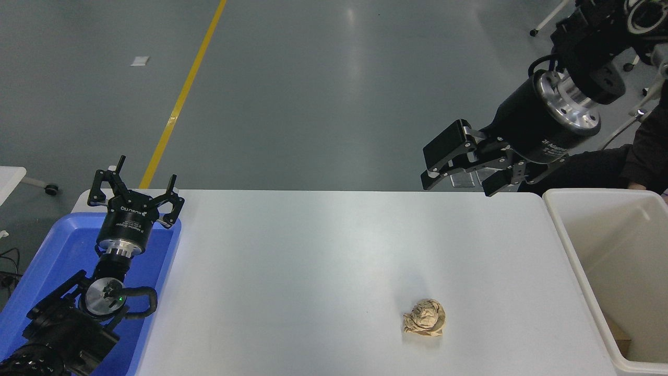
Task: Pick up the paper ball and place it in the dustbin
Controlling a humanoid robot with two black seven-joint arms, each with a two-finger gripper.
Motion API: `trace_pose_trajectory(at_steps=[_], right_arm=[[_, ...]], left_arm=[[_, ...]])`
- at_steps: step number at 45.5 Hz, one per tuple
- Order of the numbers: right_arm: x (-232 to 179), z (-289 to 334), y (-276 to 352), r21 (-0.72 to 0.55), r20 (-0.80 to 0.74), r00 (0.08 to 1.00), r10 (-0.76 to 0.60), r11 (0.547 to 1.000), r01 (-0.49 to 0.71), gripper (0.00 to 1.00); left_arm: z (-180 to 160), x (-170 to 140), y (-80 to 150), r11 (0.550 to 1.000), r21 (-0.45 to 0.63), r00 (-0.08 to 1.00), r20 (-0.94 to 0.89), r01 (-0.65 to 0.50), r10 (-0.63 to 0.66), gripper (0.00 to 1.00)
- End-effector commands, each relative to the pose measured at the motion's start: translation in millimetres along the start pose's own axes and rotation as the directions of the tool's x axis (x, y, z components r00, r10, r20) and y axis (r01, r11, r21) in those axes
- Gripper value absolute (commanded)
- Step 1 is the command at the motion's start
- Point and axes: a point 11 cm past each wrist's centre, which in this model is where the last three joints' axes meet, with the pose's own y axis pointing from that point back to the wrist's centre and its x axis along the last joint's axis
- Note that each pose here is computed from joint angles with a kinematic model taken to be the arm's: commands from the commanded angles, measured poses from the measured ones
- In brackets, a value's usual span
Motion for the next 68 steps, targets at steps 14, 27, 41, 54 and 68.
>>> trace_pose_trajectory(at_steps=[14,27,41,54,68], right_arm=[[-1,21,-22,-0.023,0.044,0.998,-0.047,0.999,0.048,1.00],[5,33,-92,0.060,0.108,0.986,-0.124,0.991,0.118,1.00],[-19,45,-191,0.137,0.148,0.960,-0.238,0.966,0.219,1.00],[-47,83,-268,0.062,0.092,0.962,-0.256,0.966,0.251,1.00],[-70,124,-301,-0.045,0.073,0.968,-0.241,0.969,0.244,1.00]], left_arm=[[1,-1,-2,1.000,0.001,1.000,0.003,0.003,-0.003,1.00],[1,-1,-2,1.000,0.001,1.000,0.004,0.002,-0.002,1.00],[0,-1,-1,1.000,0.002,1.000,0.004,0.000,0.000,1.00],[1,-1,-1,1.000,0.000,1.000,0.003,0.002,-0.002,1.00],[1,-1,-1,1.000,0.000,1.000,0.003,0.002,-0.002,1.00]])
